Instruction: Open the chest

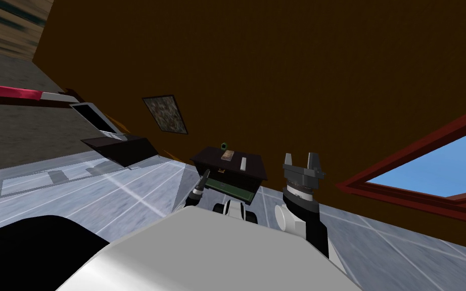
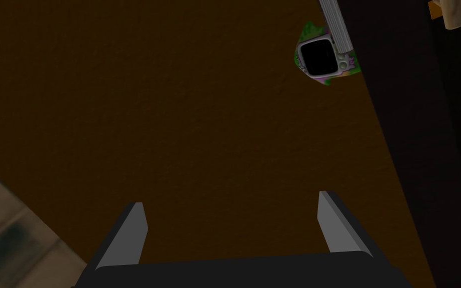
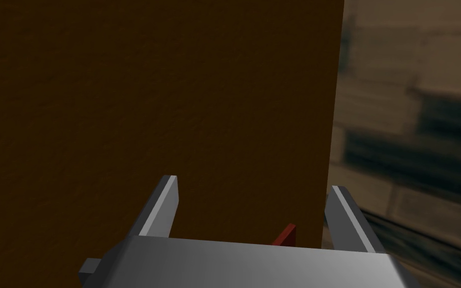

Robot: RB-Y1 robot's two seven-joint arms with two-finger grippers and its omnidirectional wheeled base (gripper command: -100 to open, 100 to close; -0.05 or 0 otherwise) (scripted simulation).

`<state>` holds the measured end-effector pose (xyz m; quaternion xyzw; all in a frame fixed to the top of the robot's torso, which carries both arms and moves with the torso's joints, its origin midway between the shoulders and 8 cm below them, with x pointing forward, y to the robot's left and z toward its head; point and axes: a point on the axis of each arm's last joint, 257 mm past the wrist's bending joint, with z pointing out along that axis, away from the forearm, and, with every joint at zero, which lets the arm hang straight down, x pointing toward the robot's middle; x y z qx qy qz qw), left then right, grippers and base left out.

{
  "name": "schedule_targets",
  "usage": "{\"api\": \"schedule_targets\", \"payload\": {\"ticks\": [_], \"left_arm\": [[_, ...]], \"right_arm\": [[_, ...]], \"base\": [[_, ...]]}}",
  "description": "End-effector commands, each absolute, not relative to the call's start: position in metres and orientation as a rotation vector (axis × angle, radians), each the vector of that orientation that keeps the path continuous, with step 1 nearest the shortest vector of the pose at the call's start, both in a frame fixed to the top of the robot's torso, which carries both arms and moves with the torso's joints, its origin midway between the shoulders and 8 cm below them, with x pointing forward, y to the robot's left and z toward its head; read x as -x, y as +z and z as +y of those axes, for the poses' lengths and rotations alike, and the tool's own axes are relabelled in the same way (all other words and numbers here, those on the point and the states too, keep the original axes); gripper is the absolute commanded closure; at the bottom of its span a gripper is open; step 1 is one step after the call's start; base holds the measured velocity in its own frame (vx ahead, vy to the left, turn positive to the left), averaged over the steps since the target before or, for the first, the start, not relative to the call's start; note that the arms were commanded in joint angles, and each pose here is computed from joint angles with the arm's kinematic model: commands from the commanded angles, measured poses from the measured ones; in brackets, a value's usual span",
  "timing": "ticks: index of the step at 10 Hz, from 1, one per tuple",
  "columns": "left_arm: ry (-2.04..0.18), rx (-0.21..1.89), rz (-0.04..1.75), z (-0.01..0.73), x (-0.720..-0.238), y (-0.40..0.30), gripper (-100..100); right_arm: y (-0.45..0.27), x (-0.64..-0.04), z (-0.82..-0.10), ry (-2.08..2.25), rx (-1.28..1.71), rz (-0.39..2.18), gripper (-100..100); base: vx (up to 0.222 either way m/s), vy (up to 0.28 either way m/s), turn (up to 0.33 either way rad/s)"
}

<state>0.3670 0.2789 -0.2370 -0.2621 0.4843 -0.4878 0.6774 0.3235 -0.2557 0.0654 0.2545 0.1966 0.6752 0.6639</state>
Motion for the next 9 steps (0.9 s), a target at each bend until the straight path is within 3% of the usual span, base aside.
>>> {"api": "schedule_targets", "payload": {"ticks": [1,9], "left_arm": [[-1.084,0.592,1.114,0.277,-0.362,-0.258,-100],[-1.057,0.632,1.189,0.272,-0.345,-0.314,-100]], "right_arm": [[0.065,-0.324,-0.256,1.525,-0.575,0.444,0],[0.065,-0.324,-0.256,1.525,-0.575,0.444,0]], "base": [[0.079,0.004,-0.030],[0.062,0.002,-0.017]]}}
